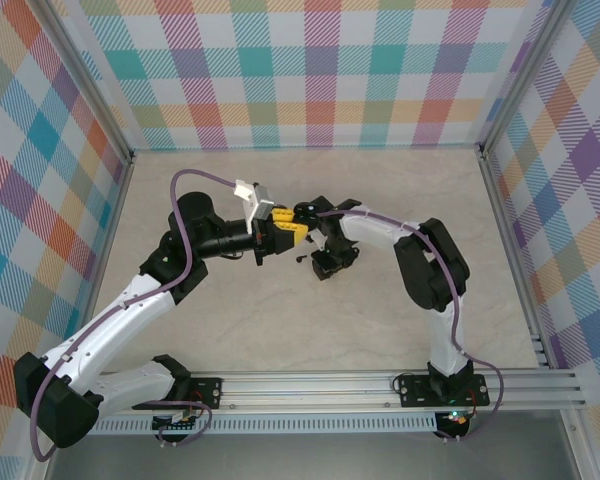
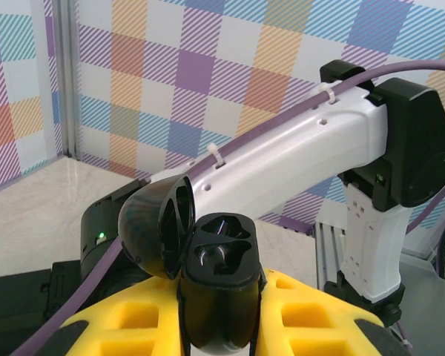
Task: Insert the wireless bluetooth earbuds into the charging case
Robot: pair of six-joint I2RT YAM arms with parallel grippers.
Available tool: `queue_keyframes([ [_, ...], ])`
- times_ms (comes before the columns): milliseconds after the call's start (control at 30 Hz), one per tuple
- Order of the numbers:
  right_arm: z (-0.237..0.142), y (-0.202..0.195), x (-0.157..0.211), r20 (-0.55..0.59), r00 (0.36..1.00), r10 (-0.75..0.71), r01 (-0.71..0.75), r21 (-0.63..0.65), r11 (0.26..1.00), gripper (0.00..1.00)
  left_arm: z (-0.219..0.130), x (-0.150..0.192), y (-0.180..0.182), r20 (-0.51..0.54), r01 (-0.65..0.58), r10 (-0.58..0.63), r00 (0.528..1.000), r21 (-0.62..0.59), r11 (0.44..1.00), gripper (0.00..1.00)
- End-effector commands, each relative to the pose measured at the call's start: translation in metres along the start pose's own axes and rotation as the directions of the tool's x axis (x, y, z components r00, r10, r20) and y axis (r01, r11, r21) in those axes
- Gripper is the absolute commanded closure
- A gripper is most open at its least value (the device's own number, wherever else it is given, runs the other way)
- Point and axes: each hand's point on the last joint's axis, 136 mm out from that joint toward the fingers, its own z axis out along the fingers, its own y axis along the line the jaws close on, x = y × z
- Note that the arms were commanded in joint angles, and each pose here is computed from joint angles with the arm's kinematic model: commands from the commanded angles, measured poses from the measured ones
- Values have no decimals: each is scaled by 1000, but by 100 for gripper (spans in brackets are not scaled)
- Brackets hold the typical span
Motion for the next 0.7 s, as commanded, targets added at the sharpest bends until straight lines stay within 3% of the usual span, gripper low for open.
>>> queue_keyframes([
  [0, -31, 17, -5, 57, 997, 52, -48, -73, 996, 59, -3, -12, -11, 32, -25, 25, 999, 27, 999, 89],
  [100, -37, 31, -6, 65, 995, 82, -70, -159, 985, 63, -3, -12, -11, 32, -25, 24, 999, 30, 999, 89],
  [300, -28, 39, 0, 18, 992, 128, -121, -209, 970, 85, -3, -12, -11, 32, -23, 22, 999, 31, 999, 89],
  [667, 6, 26, 14, -69, 980, 188, -197, -143, 970, 90, -2, -12, -11, 31, -24, 23, 999, 33, 999, 89],
])
